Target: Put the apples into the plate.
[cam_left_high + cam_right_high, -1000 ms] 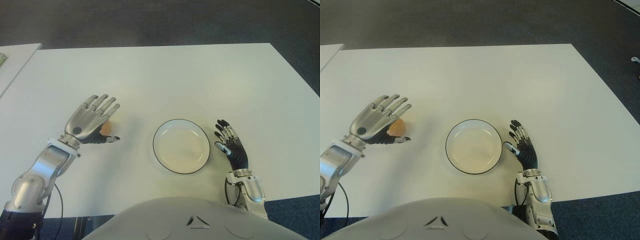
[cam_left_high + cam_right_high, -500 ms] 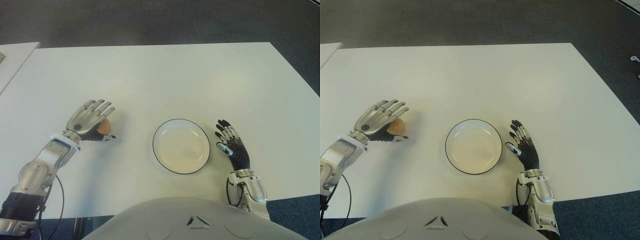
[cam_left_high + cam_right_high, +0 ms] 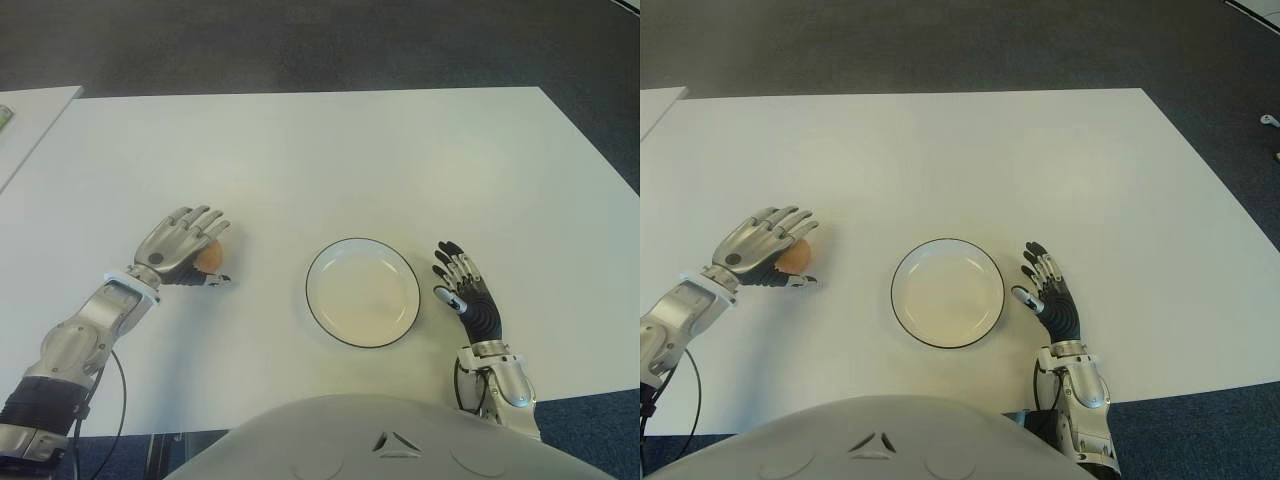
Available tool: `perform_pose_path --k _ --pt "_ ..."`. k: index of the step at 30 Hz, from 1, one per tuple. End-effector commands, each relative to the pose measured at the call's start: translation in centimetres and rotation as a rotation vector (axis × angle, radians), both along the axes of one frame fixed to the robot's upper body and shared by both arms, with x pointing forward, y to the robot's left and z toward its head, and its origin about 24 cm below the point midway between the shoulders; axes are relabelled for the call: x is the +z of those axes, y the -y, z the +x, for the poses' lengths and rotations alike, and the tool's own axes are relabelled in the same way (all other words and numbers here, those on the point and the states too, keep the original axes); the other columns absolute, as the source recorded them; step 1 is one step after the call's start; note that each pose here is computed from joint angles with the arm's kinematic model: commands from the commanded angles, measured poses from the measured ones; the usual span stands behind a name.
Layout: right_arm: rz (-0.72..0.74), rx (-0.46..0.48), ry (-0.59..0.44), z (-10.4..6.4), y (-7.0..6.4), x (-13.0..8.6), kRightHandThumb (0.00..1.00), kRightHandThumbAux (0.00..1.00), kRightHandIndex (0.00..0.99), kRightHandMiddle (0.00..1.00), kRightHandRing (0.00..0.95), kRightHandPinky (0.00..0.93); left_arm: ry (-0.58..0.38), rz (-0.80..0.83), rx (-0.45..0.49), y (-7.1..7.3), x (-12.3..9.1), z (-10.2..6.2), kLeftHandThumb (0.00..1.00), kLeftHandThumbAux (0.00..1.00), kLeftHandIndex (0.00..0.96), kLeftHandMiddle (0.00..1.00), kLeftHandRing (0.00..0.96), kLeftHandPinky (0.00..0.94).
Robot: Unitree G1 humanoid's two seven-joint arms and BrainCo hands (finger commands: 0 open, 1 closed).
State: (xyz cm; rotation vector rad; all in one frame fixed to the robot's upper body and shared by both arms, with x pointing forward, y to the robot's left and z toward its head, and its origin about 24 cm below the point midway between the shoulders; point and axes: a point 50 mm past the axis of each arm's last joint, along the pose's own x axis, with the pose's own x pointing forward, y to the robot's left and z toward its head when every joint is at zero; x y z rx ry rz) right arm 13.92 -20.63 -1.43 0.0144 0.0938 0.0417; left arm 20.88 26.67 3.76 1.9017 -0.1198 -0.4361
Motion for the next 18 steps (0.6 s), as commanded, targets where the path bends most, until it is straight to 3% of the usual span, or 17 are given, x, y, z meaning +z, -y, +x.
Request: perform_pose_path --k 1,18 --pt "0.004 -0.033 -0.202 -2.5 0.2 -2.8 0.195 0.614 0.041 0.052 0.016 0.037 -0.015 -0.011 0.003 -0.4 -0.5 0.3 0.307 0.261 0.036 0.000 0.000 0.000" --pt "-0.007 -0.050 -0.195 -2.7 0.7 -2.6 0.188 0.630 0.043 0.051 0.017 0.039 -0.039 -0.031 0.026 -0.7 -2.4 0.3 0.291 0.282 0.042 0.000 0.000 0.004"
